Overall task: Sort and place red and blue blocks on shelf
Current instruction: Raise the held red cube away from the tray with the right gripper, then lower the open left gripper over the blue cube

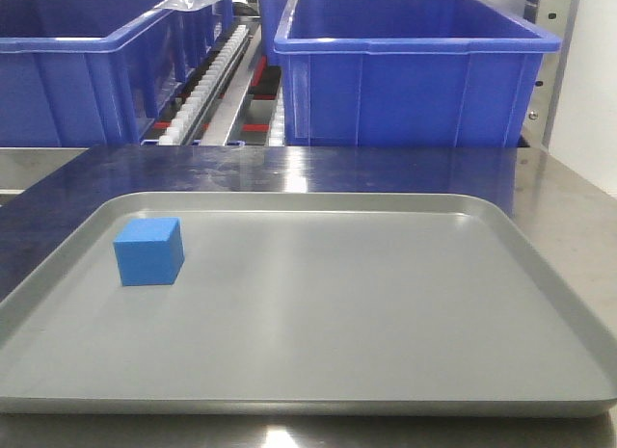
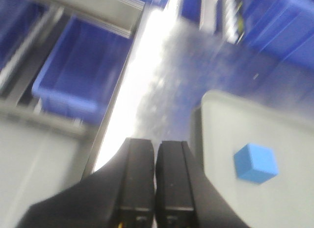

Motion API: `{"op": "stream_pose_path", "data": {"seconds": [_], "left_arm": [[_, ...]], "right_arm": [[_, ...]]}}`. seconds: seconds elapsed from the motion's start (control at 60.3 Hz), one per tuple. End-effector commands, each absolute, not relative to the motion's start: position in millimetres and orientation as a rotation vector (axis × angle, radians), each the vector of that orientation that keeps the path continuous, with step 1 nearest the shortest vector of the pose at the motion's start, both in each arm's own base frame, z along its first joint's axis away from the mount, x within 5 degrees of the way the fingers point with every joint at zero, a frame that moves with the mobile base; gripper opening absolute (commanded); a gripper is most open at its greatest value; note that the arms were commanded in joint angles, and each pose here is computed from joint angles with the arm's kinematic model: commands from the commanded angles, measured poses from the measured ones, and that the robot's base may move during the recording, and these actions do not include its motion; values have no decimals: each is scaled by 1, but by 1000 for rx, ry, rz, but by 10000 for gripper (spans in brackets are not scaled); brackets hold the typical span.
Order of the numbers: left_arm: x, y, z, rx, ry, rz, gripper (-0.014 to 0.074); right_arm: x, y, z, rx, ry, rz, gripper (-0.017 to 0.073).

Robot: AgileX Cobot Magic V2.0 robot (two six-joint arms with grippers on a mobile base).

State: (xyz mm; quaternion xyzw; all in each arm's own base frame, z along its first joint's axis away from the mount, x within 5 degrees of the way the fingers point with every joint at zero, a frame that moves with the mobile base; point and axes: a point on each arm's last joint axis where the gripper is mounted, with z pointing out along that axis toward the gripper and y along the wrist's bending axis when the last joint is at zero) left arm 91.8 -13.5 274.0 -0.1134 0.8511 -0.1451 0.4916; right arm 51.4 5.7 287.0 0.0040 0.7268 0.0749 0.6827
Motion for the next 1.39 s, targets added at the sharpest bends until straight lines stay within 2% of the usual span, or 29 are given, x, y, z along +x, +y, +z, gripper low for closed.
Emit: {"op": "stream_pose_path", "data": {"seconds": [0.0,0.099,0.166,0.249,0.398,0.447,0.895,1.061,1.193,1.375], "left_arm": [[109,-17,293,-243,2046,-354,127],[125,-26,299,-173,2108,-362,143],[134,-34,302,-127,2139,-386,190],[146,-46,306,-68,2179,-415,290],[172,-72,312,-71,2355,-453,576],[181,-81,313,-72,2430,-427,617],[258,-169,305,67,2777,-271,617],[275,-182,298,52,2835,-147,617],[282,-189,290,-33,2856,-145,617],[279,-201,283,-32,2868,-150,617]], "right_arm": [[51,5,304,6,1518,157,67],[51,5,304,6,1518,157,67],[51,5,304,6,1518,157,67],[51,5,304,6,1518,157,67],[51,5,304,6,1518,157,67],[51,5,304,6,1518,157,67],[51,5,304,6,1518,157,67],[51,5,304,6,1518,157,67],[51,5,304,6,1518,157,67],[51,5,304,6,1518,157,67]]}}
